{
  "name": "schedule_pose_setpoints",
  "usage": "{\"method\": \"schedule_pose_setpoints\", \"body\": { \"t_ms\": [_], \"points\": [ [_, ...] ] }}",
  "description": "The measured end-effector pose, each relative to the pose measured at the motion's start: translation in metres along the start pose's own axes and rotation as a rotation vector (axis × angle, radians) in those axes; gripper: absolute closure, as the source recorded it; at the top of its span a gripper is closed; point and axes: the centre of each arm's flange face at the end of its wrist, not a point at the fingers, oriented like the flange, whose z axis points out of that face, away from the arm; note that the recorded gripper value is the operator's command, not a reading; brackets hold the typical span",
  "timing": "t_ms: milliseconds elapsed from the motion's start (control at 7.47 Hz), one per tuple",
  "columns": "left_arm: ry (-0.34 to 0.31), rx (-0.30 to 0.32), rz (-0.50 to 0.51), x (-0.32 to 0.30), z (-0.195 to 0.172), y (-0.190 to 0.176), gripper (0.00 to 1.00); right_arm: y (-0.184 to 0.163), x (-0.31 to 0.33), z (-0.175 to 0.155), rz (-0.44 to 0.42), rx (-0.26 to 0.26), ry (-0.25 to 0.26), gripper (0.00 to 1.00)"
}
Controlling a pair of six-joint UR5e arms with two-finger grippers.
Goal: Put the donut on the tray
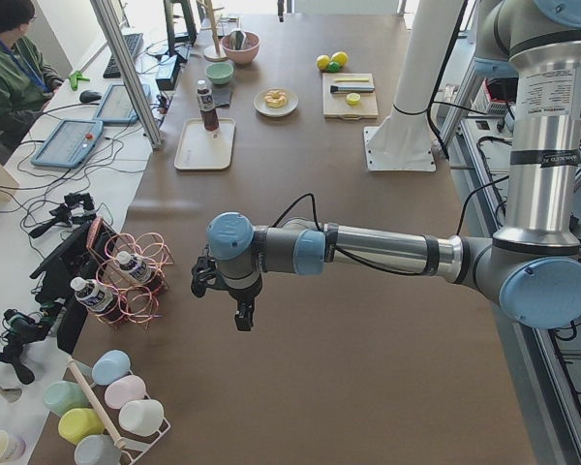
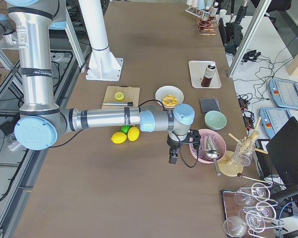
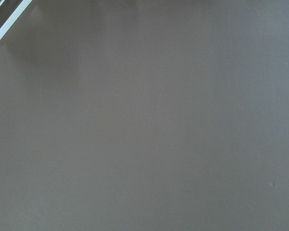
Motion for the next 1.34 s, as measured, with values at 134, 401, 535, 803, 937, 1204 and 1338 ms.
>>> {"method": "schedule_pose_setpoints", "body": {
  "t_ms": [134, 401, 535, 803, 937, 1204, 1338],
  "points": [
    [0.0, 0.001, 0.001, 0.0, 0.0, 0.0, 0.01, 0.0, 0.0, 0.0, 0.0, 0.0, 0.0, 0.0],
    [-0.001, 0.014, -0.002, -0.003, -0.005, 0.001, 0.01, 0.0, 0.0, 0.0, -0.001, 0.0, -0.001, 0.0],
    [-0.002, 0.033, 0.005, -0.005, -0.009, 0.0, 0.01, 0.0, -0.001, -0.001, -0.004, 0.001, -0.006, 0.0],
    [-0.003, 0.104, 0.053, -0.007, -0.02, -0.001, 0.01, -0.002, -0.006, -0.003, -0.02, 0.006, -0.01, 0.0],
    [-0.003, 0.147, 0.082, -0.007, -0.027, -0.001, 0.01, -0.004, -0.015, -0.004, -0.04, 0.008, -0.015, 0.0],
    [-0.003, 0.235, 0.14, -0.005, -0.043, -0.004, 0.01, -0.01, -0.037, -0.013, -0.084, 0.025, -0.024, 0.0],
    [-0.003, 0.242, 0.15, -0.006, -0.042, -0.002, 0.01, -0.009, -0.039, -0.012, -0.093, 0.026, -0.022, 0.0]
  ]
}}
